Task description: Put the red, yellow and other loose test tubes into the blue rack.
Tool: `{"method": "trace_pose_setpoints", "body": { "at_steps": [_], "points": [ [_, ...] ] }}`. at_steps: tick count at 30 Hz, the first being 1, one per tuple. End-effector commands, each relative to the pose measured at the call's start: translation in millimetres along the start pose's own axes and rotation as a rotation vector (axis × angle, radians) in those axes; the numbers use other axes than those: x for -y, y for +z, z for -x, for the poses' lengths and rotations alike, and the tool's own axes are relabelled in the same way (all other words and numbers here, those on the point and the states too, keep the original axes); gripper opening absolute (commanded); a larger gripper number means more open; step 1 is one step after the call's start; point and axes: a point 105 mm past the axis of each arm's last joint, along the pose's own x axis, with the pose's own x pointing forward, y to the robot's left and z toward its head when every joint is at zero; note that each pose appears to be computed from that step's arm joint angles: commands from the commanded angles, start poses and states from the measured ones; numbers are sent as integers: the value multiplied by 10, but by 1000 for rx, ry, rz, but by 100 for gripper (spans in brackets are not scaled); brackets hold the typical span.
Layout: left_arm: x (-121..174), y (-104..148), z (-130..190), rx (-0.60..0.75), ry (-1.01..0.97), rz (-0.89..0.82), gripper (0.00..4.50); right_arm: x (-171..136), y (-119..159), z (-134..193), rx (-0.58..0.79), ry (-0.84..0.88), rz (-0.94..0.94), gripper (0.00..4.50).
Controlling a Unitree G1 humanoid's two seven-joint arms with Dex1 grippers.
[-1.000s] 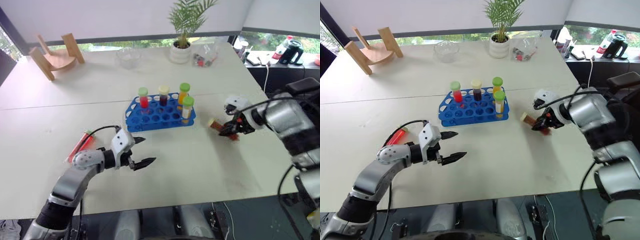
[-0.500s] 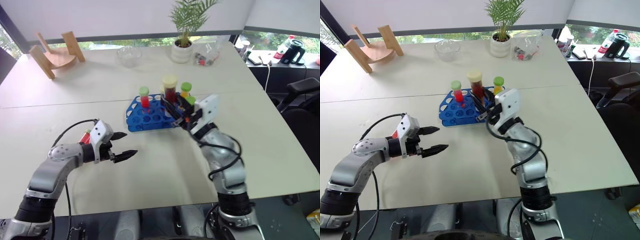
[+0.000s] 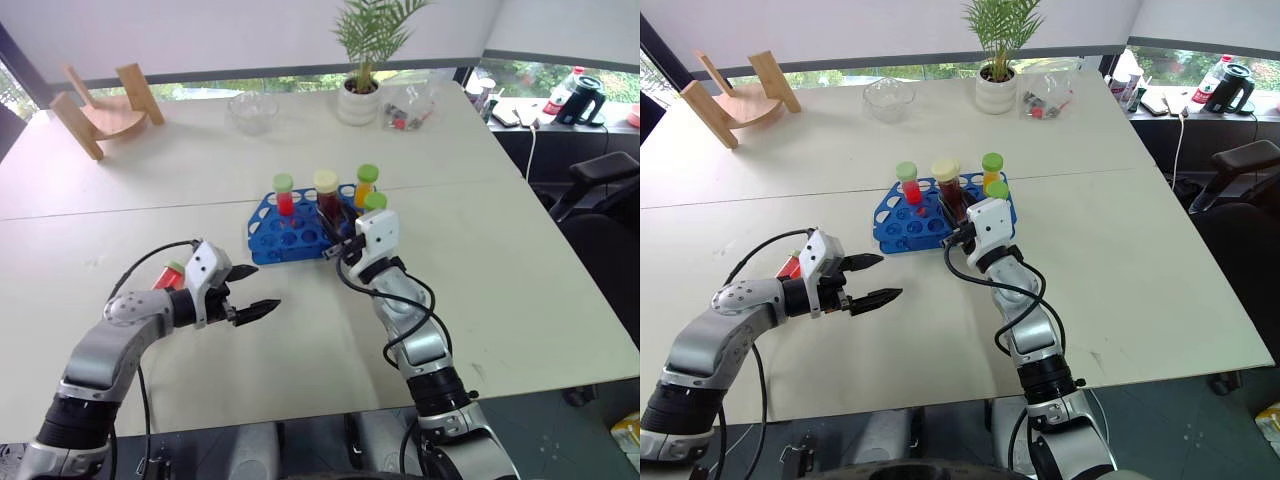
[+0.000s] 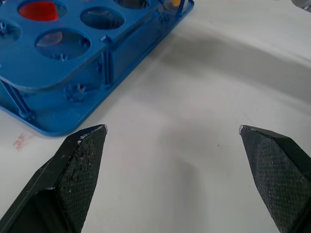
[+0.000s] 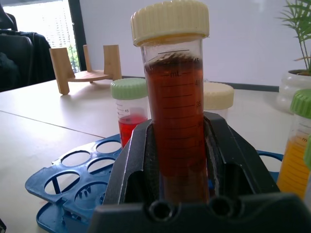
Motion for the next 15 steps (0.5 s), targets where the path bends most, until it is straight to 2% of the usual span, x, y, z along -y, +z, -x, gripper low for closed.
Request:
{"method": "trace_pose_setpoints", "body": {
  "at_steps": [1,15],
  "points": [
    [35,83,-5,22,1,-39,450,-11,119,-58,62,-10,27,85],
    [28,73,-34,16,2,-40,450,-30,-59,-54,10,-33,2,85]
  ]
}}
